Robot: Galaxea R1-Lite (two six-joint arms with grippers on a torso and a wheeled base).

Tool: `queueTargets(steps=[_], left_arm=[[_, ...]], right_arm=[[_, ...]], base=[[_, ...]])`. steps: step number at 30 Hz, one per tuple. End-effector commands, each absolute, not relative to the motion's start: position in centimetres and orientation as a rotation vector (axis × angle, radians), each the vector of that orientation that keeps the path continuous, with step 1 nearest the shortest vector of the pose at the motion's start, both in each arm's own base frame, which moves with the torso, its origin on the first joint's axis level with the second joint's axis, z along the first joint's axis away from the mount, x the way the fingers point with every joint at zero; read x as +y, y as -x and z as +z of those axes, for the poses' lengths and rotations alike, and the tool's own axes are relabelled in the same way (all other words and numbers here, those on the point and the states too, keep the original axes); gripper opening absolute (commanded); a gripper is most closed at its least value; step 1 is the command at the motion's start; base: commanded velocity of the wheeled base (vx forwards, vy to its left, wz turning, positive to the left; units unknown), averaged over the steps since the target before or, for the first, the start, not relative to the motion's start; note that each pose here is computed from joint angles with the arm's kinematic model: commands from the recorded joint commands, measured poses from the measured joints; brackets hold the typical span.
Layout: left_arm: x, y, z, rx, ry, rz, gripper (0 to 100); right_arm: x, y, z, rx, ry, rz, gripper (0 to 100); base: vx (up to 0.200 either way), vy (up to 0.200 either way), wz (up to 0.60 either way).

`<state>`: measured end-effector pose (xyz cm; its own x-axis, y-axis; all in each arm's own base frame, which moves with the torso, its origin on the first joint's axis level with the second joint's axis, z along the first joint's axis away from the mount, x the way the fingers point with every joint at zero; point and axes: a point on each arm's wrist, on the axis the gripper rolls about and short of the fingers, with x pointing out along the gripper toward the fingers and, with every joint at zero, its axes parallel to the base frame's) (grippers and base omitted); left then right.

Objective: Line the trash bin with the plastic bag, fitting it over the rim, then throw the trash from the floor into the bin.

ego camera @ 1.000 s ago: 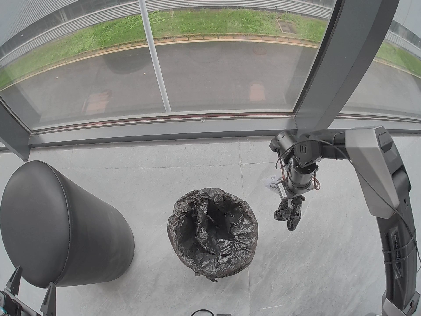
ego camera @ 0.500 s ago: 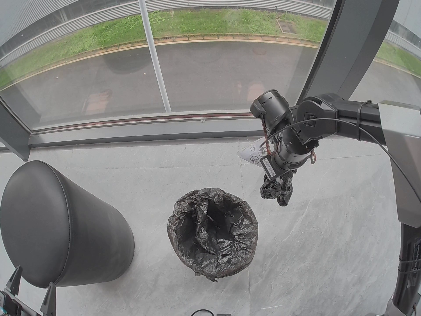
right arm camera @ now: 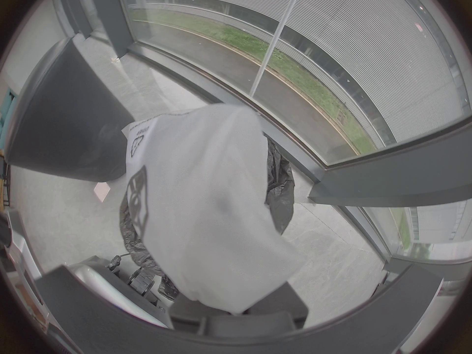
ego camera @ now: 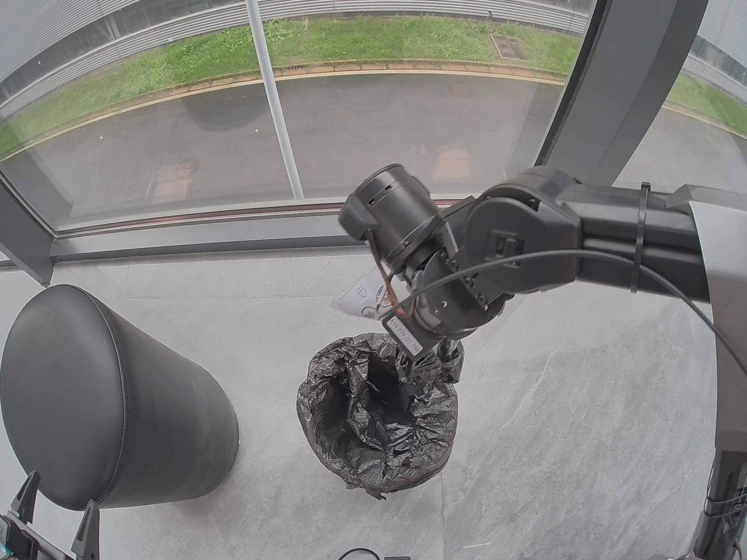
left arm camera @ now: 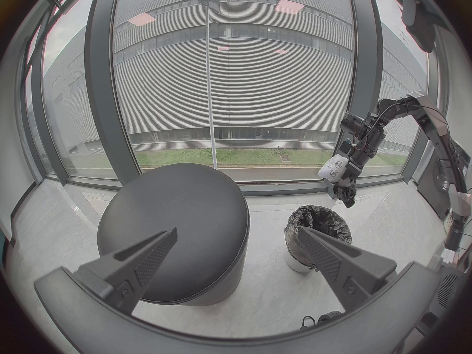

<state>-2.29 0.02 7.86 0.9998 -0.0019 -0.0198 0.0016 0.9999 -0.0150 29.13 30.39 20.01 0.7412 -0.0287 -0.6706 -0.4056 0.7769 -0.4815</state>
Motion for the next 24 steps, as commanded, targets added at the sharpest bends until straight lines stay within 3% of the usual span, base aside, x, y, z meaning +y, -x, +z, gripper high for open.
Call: queueTargets(steps=[1,24], left_arm=[[0.0,2.3,7.5,0.017,0.015,-0.001,100],[0.0,2.3,7.5,0.017,0.015,-0.001,100]], right_arm=[[32.1,-28.6,18.2,0.735,0.701,0.254,0],[37.4,-26.8,12.2,0.734,0.775,0.347,0]], base=[[0.000,0.000,0.00],[0.000,0.000,0.00]])
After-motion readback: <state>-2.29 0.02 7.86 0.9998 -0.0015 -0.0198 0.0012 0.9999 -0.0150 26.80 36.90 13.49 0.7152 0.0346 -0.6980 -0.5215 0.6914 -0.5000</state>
